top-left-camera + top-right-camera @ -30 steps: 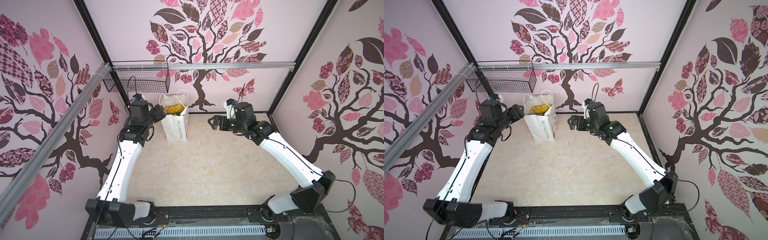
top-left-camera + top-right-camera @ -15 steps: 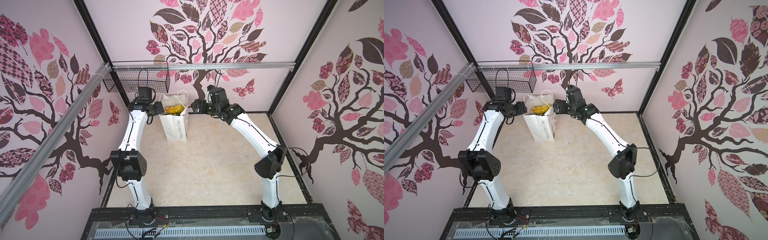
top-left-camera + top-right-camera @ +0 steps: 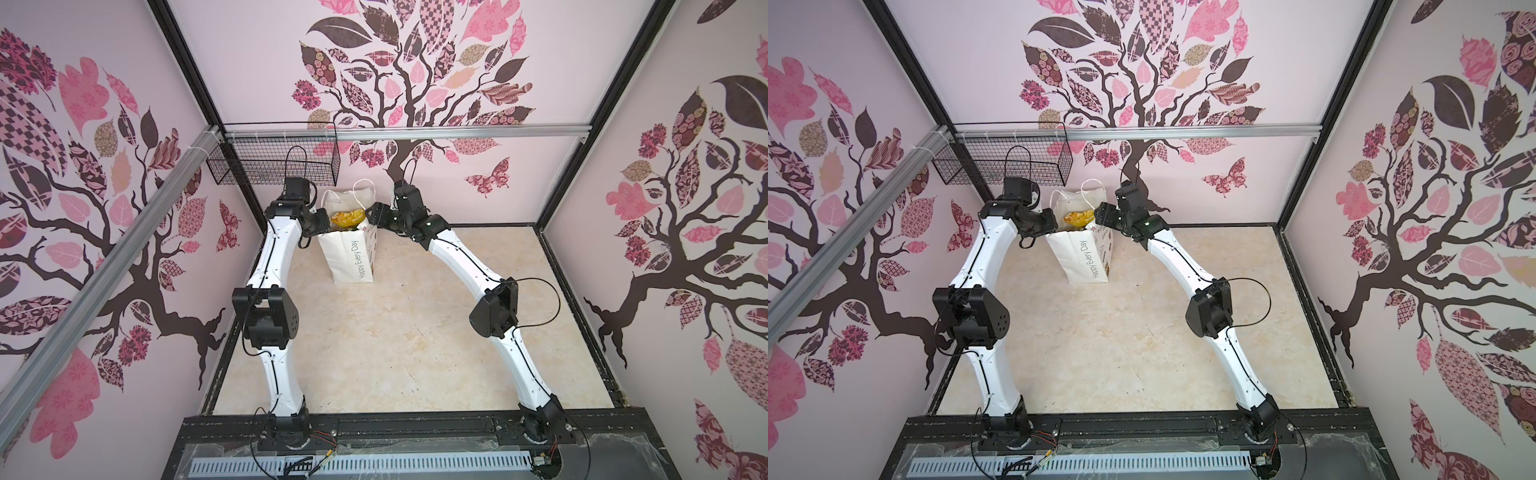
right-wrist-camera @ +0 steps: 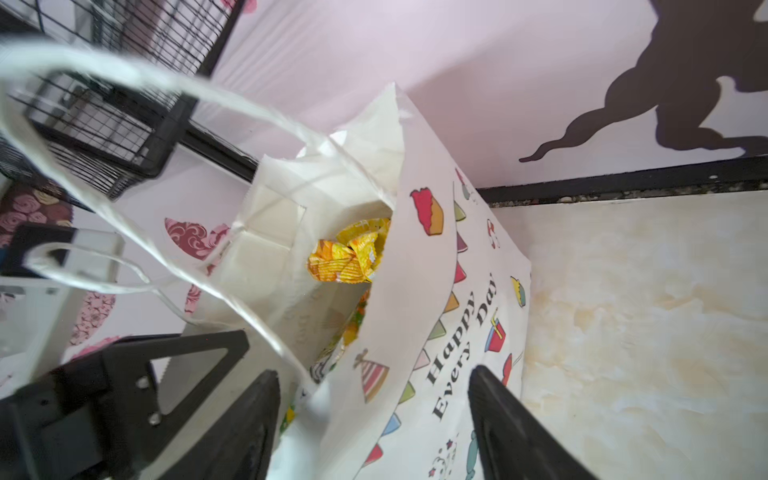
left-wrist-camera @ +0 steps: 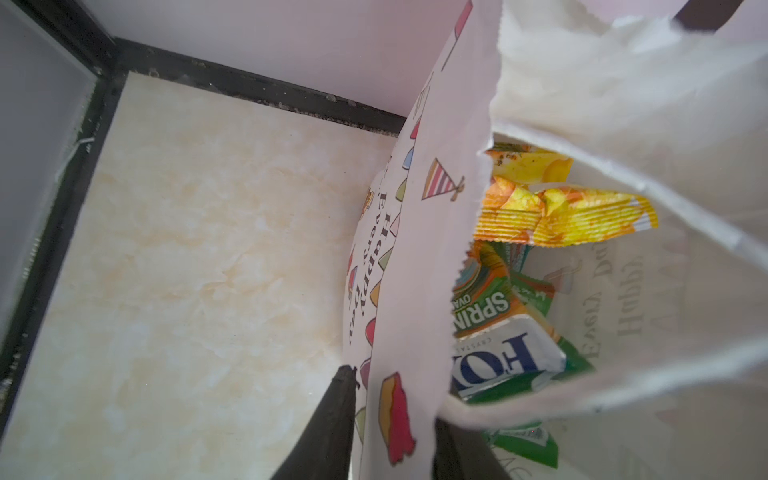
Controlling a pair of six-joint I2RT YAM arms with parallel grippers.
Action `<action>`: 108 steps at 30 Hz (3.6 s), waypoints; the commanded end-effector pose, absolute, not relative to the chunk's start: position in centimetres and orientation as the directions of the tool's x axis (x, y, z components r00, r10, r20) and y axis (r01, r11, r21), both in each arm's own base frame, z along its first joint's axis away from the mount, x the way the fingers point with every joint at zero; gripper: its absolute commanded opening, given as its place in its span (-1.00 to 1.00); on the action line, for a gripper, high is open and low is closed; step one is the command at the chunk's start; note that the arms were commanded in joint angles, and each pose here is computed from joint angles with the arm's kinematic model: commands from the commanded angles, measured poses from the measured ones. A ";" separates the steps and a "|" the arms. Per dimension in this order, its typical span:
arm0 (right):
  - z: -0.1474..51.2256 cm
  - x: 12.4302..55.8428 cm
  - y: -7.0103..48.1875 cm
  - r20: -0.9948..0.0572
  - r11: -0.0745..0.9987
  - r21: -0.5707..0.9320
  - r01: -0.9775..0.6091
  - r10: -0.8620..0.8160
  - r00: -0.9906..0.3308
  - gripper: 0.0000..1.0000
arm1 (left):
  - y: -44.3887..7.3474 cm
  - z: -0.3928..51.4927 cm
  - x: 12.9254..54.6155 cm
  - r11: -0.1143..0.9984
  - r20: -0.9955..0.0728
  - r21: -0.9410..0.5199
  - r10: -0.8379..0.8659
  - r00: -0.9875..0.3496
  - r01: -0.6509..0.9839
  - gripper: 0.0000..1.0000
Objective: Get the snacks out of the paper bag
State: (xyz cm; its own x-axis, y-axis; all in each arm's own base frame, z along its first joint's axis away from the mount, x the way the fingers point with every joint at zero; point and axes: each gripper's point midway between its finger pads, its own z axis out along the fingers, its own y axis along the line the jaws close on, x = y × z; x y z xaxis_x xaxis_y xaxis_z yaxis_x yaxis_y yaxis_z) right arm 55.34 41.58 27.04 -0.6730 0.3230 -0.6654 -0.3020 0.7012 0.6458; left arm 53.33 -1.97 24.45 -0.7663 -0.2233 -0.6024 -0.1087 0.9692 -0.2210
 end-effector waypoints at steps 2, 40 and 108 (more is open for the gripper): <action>27.0 55.5 42.8 -0.652 0.662 0.678 -0.319 0.342 -0.677 0.16 | -1.9 26.0 52.9 0.971 -0.617 -0.223 -0.209 -0.759 -0.086 -0.70; 29.9 30.2 24.9 -0.676 0.698 0.601 -0.389 0.184 -0.713 -0.83 | -24.8 26.9 28.3 0.830 -0.629 -0.506 -0.166 -0.760 0.237 -1.00; 38.4 25.8 26.7 -0.702 0.740 0.481 -0.469 0.005 -0.712 0.59 | -21.7 45.3 25.0 0.900 -0.896 -0.163 0.036 -0.442 0.404 0.13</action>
State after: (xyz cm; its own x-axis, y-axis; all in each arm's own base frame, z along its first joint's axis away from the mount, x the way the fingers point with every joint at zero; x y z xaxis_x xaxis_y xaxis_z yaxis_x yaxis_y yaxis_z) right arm 24.77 26.00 38.60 -0.7304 0.0179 -0.6828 -0.4817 0.6953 0.5335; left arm 23.94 -24.09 45.92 -0.4742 0.0373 -0.8797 0.4869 0.8435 -0.2267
